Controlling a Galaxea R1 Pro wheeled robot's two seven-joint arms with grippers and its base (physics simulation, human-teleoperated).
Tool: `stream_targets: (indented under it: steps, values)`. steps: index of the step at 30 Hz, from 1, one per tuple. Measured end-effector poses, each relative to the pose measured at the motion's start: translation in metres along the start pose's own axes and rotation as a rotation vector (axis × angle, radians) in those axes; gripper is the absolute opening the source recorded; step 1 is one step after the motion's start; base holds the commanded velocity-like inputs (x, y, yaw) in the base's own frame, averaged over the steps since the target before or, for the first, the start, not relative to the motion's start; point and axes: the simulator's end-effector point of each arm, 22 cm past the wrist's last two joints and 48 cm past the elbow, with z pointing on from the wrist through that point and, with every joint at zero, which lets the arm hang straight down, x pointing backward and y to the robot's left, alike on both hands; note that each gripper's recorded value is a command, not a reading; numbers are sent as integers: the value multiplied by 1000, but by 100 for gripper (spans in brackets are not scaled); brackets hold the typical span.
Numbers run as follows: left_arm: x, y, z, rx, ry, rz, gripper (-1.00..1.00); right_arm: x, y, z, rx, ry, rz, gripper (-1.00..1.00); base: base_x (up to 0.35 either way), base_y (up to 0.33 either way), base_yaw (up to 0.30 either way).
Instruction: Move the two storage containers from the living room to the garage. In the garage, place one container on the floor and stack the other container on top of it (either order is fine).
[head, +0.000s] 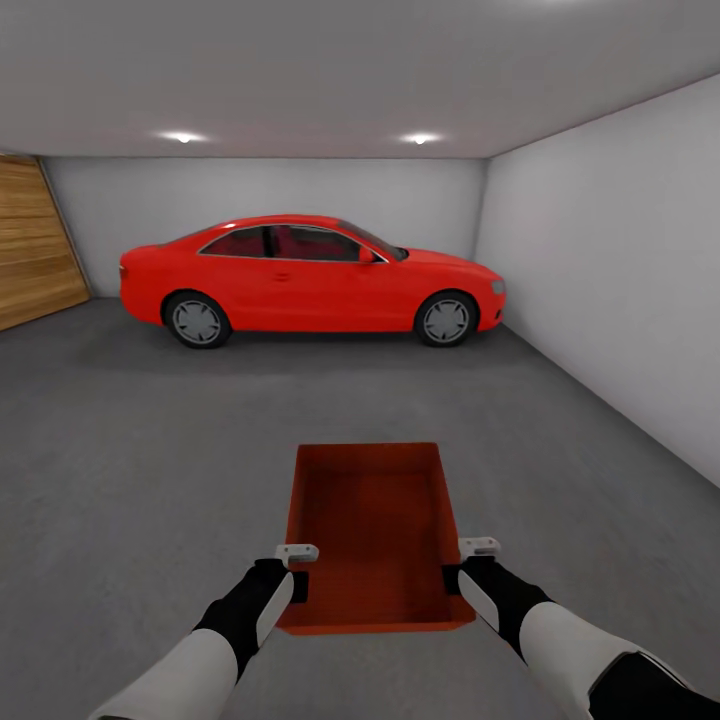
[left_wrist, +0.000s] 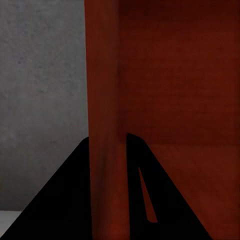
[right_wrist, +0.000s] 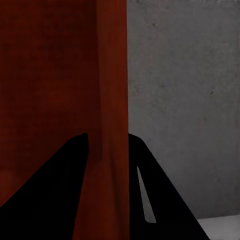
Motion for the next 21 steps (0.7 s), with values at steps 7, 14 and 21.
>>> stream_targets:
  steps: [7, 14, 21]
  values:
    - [0, 0, 0, 0, 0, 0, -100, 0, 0, 0, 0, 0, 0, -100, 322, 0, 0]
    - [0, 0, 0, 0, 0, 0, -100, 0, 0, 0, 0, 0, 0, -100, 323, 0, 0]
    - [0, 0, 0, 0, 1, 0, -100, 0, 0, 0, 0, 1, 0, -100, 322, 0, 0]
